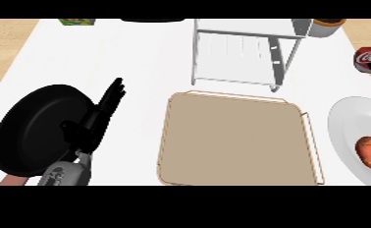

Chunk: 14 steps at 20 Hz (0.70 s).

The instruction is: Pick the can from the tray and place it in the tiered basket

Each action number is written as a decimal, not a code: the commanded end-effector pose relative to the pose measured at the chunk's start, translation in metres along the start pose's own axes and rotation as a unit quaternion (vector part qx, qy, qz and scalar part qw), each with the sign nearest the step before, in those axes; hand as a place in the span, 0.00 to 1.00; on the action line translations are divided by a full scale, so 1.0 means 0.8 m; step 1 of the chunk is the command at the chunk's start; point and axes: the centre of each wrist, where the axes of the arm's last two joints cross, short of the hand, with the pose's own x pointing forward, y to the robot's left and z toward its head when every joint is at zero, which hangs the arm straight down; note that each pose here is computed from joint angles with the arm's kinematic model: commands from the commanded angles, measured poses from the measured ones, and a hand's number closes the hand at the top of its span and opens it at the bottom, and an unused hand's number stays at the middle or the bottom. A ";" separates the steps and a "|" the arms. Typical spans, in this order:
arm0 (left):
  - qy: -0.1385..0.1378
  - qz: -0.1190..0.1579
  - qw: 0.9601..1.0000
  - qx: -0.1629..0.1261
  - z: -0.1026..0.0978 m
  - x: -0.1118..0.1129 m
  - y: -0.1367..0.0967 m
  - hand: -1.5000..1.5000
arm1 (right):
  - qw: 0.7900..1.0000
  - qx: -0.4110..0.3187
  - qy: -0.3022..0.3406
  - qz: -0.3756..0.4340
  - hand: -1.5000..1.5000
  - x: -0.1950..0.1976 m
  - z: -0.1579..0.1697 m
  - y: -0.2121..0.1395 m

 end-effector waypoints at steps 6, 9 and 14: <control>-0.001 -0.003 1.000 -0.011 -0.005 -0.003 -0.005 0.50 | 0.998 -0.006 -0.022 -0.052 1.00 0.132 -0.069 -0.051; -0.002 -0.001 1.000 -0.008 -0.018 0.013 -0.019 0.50 | 0.999 -0.003 -0.022 -0.049 1.00 0.175 -0.094 -0.027; -0.001 -0.004 1.000 -0.012 -0.014 -0.005 -0.013 0.50 | 0.998 0.021 -0.014 -0.059 1.00 0.208 -0.137 -0.011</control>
